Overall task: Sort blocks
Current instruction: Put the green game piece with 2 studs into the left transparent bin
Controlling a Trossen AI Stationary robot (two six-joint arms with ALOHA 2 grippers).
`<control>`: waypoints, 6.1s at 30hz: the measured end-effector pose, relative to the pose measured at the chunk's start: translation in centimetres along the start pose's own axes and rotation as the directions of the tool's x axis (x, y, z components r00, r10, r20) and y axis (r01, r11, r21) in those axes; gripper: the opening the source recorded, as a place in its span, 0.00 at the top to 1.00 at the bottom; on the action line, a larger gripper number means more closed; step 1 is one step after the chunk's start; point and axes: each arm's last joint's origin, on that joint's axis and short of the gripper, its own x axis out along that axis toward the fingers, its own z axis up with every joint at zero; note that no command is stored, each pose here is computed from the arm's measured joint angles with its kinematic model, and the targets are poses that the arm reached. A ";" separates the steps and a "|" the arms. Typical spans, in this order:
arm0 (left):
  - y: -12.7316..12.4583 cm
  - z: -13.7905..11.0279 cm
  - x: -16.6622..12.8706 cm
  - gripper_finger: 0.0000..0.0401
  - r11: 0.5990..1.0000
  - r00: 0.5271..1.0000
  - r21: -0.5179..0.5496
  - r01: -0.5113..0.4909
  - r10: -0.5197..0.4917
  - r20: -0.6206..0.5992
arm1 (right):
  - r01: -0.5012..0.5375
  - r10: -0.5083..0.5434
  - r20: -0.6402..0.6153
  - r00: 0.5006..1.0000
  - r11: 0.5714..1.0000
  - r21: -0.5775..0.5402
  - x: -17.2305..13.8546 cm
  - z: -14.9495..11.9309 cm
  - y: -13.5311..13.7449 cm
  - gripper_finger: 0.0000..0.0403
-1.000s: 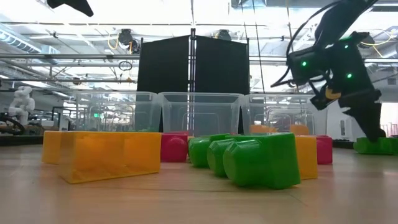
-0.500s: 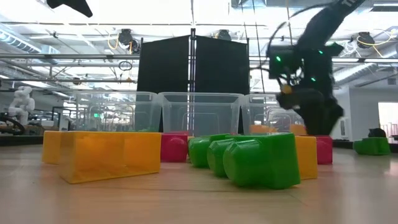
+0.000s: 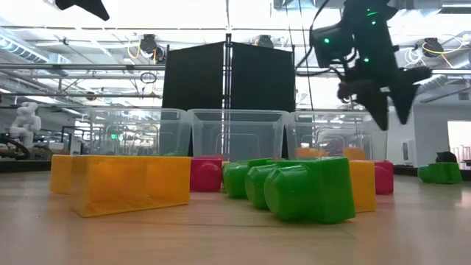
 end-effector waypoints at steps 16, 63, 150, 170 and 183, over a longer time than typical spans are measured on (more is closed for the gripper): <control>0.3 -0.5 0.0 1.00 0.999 0.998 0.036 -0.030 0.031 -0.048 | 0.127 -0.119 -0.046 0.992 0.927 0.352 4.9 -4.3 0.3 0.44; 0.4 -0.5 0.0 1.00 0.985 0.998 0.167 -0.034 0.041 -0.043 | -0.685 0.699 0.326 0.636 0.706 -0.178 2.2 -0.8 8.2 0.44; 0.4 -0.5 0.0 1.00 0.995 0.998 0.080 -0.052 0.055 -0.035 | -0.022 0.771 0.530 0.354 0.573 -0.819 -11.6 9.2 13.7 0.71; 0.4 -0.5 0.0 1.00 0.995 0.998 0.081 -0.052 0.055 -0.036 | -0.017 0.773 0.607 0.186 0.620 -0.785 -10.2 19.5 26.5 0.71; 0.4 -0.5 0.0 1.00 0.995 0.998 0.081 -0.052 0.055 -0.036 | -0.019 0.750 0.605 0.267 0.632 -0.775 -7.2 20.1 27.5 0.52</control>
